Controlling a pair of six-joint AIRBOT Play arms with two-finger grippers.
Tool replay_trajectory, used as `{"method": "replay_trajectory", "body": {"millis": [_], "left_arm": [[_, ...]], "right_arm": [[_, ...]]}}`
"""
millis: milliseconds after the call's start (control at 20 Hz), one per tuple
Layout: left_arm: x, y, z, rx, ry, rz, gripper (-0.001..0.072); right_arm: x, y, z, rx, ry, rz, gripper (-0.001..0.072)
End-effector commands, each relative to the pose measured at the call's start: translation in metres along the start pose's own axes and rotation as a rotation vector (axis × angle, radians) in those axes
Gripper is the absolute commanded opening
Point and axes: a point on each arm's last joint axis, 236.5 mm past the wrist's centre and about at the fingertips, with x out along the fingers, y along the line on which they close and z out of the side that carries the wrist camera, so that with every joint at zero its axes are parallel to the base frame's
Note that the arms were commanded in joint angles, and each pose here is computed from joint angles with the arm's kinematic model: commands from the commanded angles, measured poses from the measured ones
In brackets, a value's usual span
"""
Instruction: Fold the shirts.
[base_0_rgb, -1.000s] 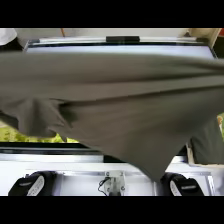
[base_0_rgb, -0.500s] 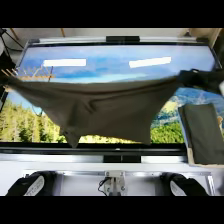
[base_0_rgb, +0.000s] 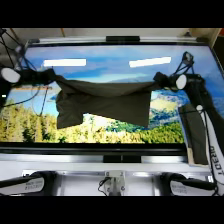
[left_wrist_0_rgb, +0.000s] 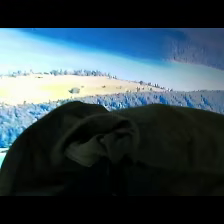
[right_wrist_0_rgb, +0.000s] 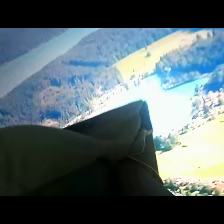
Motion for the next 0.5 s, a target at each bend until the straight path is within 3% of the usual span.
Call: {"method": "replay_trajectory", "body": {"millis": [0, 50, 100, 250, 300, 450], "left_arm": [[0.059, -0.006, -0.04, -0.012, 0.111, -0.025, 0.0239], [0.057, -0.002, -0.039, -0.015, 0.118, -0.02, 0.0503], [0.047, 0.008, -0.034, -0.008, 0.134, -0.003, 0.064], [-0.003, 0.073, -0.009, 0.027, 0.211, 0.143, 0.0632], [-0.02, 0.099, -0.006, 0.011, 0.236, 0.194, 0.0592], [-0.035, 0.153, -0.036, -0.151, 0.341, 0.23, 0.0592]], "right_arm": [[0.03, 0.013, -0.026, 0.171, 0.095, 0.068, 0.0092], [0.027, 0.014, -0.023, 0.17, 0.09, 0.073, 0.0314], [0.019, 0.015, -0.018, 0.131, 0.087, 0.078, 0.055], [-0.022, -0.013, -0.009, -0.053, 0.136, 0.009, 0.0562], [-0.036, -0.034, -0.015, -0.068, 0.182, -0.049, 0.0561], [-0.062, -0.089, -0.057, -0.102, 0.415, -0.177, 0.0561]]}}
